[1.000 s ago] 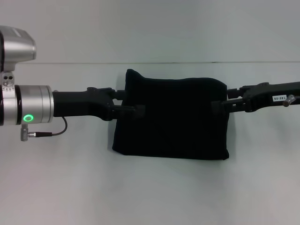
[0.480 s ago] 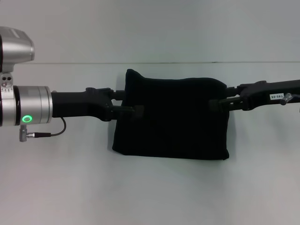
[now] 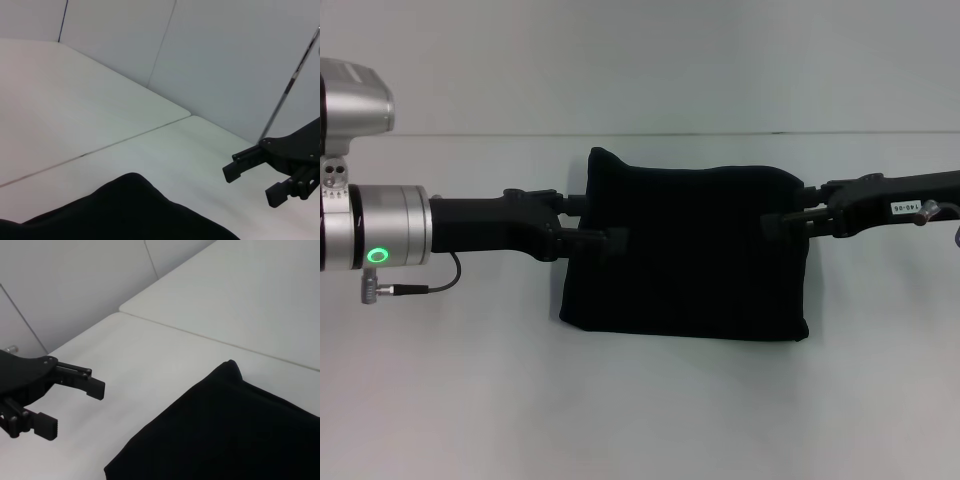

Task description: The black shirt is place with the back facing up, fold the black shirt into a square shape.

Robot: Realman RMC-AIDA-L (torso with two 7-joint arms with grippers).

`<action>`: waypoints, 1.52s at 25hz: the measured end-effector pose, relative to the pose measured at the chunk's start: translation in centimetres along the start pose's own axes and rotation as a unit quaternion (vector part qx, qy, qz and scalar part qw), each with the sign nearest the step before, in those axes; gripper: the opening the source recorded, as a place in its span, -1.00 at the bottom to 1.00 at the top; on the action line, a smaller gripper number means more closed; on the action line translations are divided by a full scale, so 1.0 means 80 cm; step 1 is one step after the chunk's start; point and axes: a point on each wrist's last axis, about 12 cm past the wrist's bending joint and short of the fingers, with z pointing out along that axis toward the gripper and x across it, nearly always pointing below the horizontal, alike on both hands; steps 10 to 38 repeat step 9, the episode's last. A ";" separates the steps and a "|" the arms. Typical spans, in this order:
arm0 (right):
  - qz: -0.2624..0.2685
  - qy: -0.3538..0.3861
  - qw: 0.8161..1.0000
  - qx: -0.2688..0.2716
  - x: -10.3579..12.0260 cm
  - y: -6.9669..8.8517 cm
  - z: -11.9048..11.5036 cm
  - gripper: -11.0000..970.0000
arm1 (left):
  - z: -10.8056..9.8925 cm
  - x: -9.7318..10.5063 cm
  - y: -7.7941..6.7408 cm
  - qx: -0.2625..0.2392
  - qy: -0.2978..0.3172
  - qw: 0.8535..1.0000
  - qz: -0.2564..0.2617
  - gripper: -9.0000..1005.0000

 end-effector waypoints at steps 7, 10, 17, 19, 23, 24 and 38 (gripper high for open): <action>0.001 0.000 1.000 0.000 0.001 0.000 0.000 0.89 | 0.000 0.000 0.000 0.001 0.000 1.000 0.000 0.83; 0.002 -0.001 1.000 0.000 0.001 0.000 -0.001 0.89 | 0.000 0.000 0.000 0.001 0.000 1.000 0.000 0.83; 0.002 -0.001 1.000 0.000 0.001 0.000 -0.001 0.89 | 0.000 0.000 0.000 0.001 0.000 1.000 0.000 0.83; 0.002 -0.001 1.000 0.000 0.001 0.000 -0.001 0.89 | 0.000 0.000 0.000 0.001 0.000 1.000 0.000 0.83; 0.002 -0.001 1.000 0.000 0.001 0.000 -0.001 0.89 | 0.000 0.000 0.000 0.001 0.000 1.000 0.000 0.83; 0.002 -0.001 1.000 0.000 0.001 0.000 -0.001 0.89 | 0.000 0.000 0.000 0.001 0.000 1.000 0.000 0.83; 0.002 -0.001 1.000 0.000 0.001 0.000 -0.001 0.89 | 0.000 0.000 0.000 0.001 0.000 1.000 0.000 0.83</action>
